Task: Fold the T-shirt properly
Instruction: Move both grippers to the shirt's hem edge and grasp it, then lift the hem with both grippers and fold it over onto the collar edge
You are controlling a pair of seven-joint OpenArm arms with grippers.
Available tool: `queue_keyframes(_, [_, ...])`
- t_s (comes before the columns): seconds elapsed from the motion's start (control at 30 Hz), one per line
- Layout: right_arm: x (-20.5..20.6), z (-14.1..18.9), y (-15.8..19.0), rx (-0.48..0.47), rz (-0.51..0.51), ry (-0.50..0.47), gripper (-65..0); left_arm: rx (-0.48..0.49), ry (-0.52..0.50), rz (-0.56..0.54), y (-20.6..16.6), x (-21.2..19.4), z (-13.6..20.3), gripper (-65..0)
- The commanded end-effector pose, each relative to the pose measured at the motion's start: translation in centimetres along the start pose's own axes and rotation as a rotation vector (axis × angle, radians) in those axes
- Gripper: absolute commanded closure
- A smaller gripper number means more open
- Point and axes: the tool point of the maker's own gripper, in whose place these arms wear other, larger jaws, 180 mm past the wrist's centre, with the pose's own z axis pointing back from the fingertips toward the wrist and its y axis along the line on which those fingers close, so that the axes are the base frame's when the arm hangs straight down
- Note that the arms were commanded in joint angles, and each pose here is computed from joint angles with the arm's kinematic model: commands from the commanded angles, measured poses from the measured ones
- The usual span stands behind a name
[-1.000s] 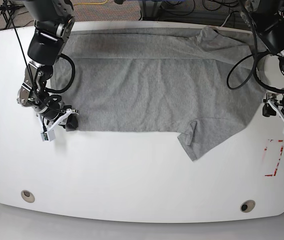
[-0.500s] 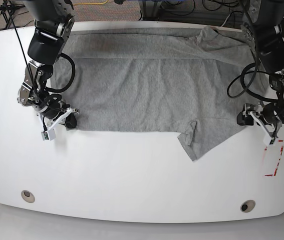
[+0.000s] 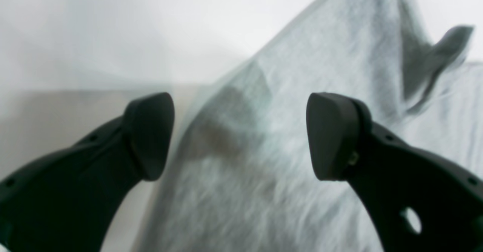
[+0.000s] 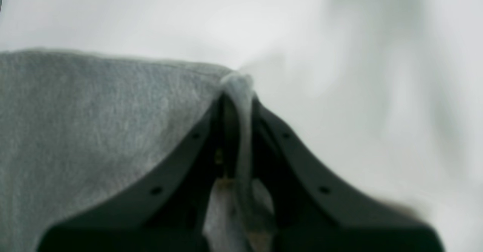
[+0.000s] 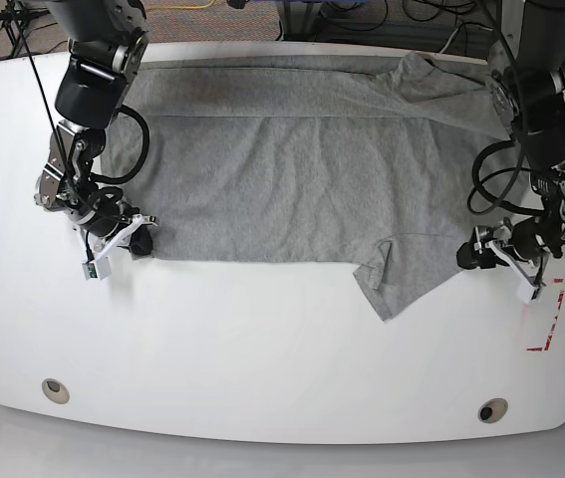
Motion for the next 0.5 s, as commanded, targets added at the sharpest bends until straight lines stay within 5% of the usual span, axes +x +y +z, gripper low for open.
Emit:
queue_keyframes(0.0, [0.7, 0.3, -0.5, -0.014, 0.022, 0.003, -1.6, -0.014, 0.034, -0.008, -1.0, -0.4, -0.7, -51.8])
queue_keyframes(0.13, [0.7, 0.3, -0.5, -0.014, 0.022, 0.003, -1.6, -0.023, 0.046, -0.015, -1.5, -0.4, -1.0, -50.8])
queue_keyframes(0.33, [0.9, 0.4, -0.5, -0.015, 0.024, 0.001, -1.6, -0.031, 0.153, -0.073, -2.5, -2.0, -1.6, -39.4])
queue_keyframes(0.47, [0.9, 0.5, -0.7, -0.018, 0.026, 0.001, -1.6, -0.032, 0.171, -0.086, -2.6, -2.6, -1.7, -39.2])
